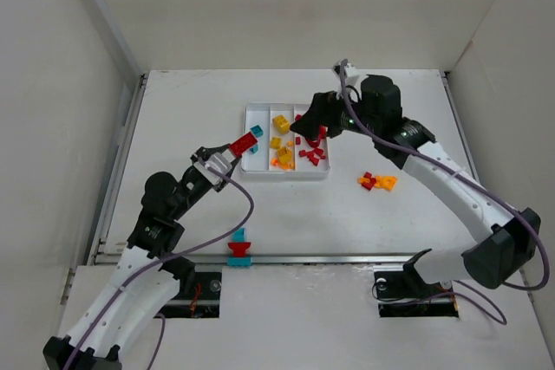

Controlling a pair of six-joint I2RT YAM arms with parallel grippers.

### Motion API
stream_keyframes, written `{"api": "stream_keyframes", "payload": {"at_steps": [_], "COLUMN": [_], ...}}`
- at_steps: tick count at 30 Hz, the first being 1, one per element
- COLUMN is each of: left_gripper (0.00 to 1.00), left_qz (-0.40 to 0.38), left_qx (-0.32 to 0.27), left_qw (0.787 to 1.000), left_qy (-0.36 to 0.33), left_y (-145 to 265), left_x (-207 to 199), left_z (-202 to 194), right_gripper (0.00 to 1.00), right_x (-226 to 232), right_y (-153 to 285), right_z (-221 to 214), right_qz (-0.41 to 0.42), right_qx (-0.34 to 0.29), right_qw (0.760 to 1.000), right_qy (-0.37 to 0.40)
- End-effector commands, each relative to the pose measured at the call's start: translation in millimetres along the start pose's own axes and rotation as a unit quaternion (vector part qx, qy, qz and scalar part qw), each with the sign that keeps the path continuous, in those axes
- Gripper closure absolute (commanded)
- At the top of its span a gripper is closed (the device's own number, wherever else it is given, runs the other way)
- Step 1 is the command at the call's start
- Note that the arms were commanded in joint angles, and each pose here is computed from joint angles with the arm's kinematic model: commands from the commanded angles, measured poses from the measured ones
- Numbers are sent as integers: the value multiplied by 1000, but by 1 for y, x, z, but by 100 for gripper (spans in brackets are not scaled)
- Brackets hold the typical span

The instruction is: Sort the legos into containers by color

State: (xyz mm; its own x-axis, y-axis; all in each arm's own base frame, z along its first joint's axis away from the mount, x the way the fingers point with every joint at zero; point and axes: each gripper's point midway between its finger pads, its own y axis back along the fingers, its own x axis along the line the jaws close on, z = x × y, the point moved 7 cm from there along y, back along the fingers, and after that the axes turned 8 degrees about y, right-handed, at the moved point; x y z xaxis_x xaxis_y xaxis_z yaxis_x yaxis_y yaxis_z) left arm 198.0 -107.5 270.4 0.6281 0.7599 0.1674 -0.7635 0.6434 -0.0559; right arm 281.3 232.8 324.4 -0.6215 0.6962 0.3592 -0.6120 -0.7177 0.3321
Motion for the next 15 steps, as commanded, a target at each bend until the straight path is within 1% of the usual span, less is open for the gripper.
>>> {"api": "stream_keyframes", "payload": {"at_steps": [1,2,4,5,6,9,10,12,15], "left_gripper": [100,100,100,100,100,100,100,100,100], "left_qz": [-83,-108,-128,-140,-156,-172,-180,-189,-194], "left_qx": [-49,-46,-51,-45,-44,-44,-51,-44,-45], "left_qw": [989,986,983,981,978,976,974,973,973], "left_qy": [-108,-118,-122,-124,-130,-127,-129,-125,-119], "left_y": [6,8,10,11,12,13,14,11,10], "left_x": [-12,-17,-21,-23,-26,-29,-31,-32,-33], "left_z": [18,15,23,22,21,22,26,22,25], "right_gripper": [6,0,0,0,0,0,0,0,6], "right_x": [56,64,86,91,94,97,101,107,108], "right_y": [-1,-8,-10,-15,-17,-25,-26,-28,-35], "right_z": [-16,-16,-22,-22,-22,-20,-21,-19,-24], "right_qz": [268,299,360,372,375,383,393,406,408], "right_qx": [40,52,76,81,82,86,90,91,100], "right_qw": [961,951,928,923,921,918,913,907,905], "right_qy": [46,53,59,60,61,62,63,67,64]}}
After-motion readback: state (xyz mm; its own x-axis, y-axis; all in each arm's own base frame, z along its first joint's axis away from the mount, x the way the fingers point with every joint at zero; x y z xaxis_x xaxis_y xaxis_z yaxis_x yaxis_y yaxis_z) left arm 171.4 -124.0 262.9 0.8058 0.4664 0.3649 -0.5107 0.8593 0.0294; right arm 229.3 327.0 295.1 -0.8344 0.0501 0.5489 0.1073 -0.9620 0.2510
